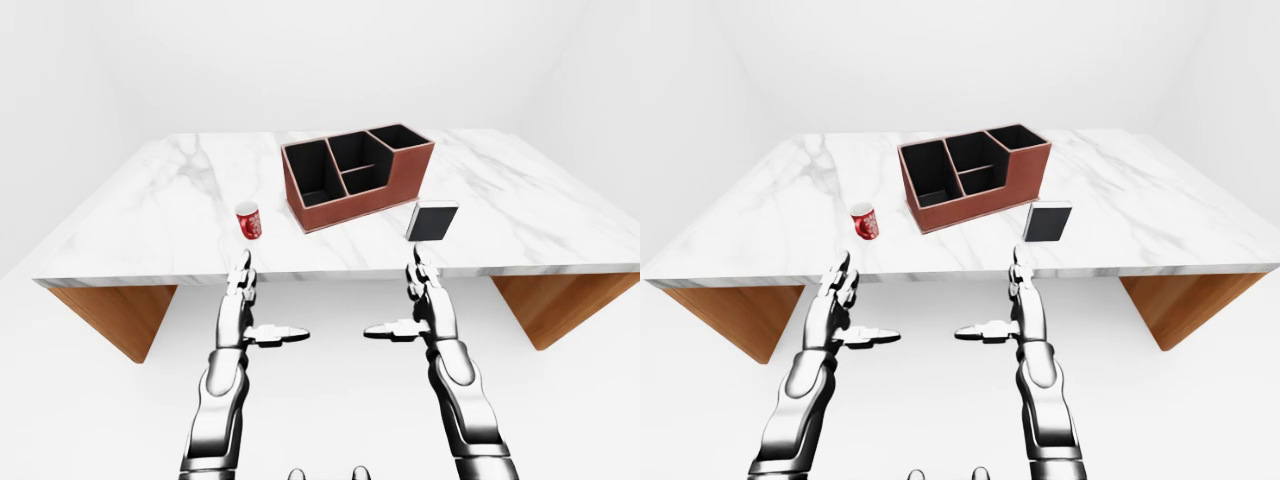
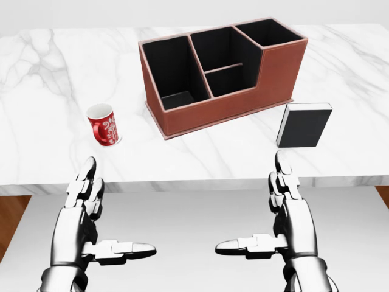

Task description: Pick up the book and place it in the back compartment of the caddy.

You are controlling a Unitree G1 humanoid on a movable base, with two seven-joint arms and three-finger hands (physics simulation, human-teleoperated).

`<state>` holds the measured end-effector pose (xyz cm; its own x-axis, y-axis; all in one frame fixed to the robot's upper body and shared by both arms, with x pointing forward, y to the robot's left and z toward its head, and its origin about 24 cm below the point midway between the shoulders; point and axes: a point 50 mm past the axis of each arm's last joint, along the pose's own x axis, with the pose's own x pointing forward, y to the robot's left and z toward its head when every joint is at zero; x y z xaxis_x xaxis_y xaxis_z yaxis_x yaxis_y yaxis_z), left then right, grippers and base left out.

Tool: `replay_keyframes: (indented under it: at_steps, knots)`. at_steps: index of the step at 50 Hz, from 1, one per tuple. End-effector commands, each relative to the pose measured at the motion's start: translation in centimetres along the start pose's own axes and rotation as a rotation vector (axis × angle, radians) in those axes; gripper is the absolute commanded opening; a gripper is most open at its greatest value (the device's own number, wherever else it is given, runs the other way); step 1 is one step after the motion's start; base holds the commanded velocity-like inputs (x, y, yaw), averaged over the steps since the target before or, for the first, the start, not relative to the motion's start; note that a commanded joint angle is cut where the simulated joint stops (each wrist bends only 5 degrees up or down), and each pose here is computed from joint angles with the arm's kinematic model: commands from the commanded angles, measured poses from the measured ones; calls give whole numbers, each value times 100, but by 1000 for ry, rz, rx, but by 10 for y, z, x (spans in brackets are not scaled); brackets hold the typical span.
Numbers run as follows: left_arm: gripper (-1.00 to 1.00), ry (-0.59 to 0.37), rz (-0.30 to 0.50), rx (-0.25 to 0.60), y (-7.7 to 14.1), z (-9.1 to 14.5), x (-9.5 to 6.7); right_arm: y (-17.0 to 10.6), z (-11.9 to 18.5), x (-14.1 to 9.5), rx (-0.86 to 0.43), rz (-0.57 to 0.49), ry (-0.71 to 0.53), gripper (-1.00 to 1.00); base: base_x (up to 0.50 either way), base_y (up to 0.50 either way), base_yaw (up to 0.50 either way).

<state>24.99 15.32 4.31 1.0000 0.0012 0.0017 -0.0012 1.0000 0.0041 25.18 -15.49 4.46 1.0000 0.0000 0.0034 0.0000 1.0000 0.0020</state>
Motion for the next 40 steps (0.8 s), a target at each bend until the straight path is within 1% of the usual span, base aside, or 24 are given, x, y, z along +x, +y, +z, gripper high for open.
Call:
replay_keyframes:
  at_steps: [1, 7, 8, 12, 14, 16, 19, 23, 31, 34, 38, 40]
  knots:
    - [95, 15, 3, 3, 7, -2, 3, -4, -5, 1, -23, 1, 6, 100, 0, 0, 0]
    - [94, 2, -1, 12, 5, 10, 0, -5, 6, -1, -21, 3, -3, 100, 0, 0, 0]
    - [95, -18, -3, 12, 5, 15, -1, -5, 9, -2, -21, 1, -7, 100, 0, 0, 0]
    - [95, -123, -2, 21, 4, 39, -7, -6, 37, -7, -11, 6, -120, 100, 0, 0, 0]
    - [95, -191, 0, 33, 3, 55, -12, -7, 54, -11, -8, 7, -193, 100, 0, 0, 0]
    - [95, -220, 0, 37, 4, 61, -15, -8, 62, -13, -5, 8, -228, 100, 0, 0, 0]
    - [95, -298, -3, 49, 2, 79, -22, -9, 78, -17, 0, 11, -297, 100, 0, 0, 0]
    - [95, -362, -8, 59, 1, 93, -28, -10, 85, -19, 2, 10, -331, 100, 0, 0, 0]
    - [94, -383, -4, 69, 2, 98, -31, -11, 90, -18, -7, 7, -352, 100, 0, 0, 0]
    - [95, -385, -1, 72, 4, 98, -31, -13, 93, -20, 8, 17, -364, 100, 0, 0, 0]
    - [95, -397, 7, 77, 6, 101, -34, -13, 96, -22, -12, 15, -377, 100, 48, 0, 0]
    - [94, -404, 10, 78, 7, 103, -34, -14, 102, -24, -14, 15, -406, 100, 50, 0, 0]
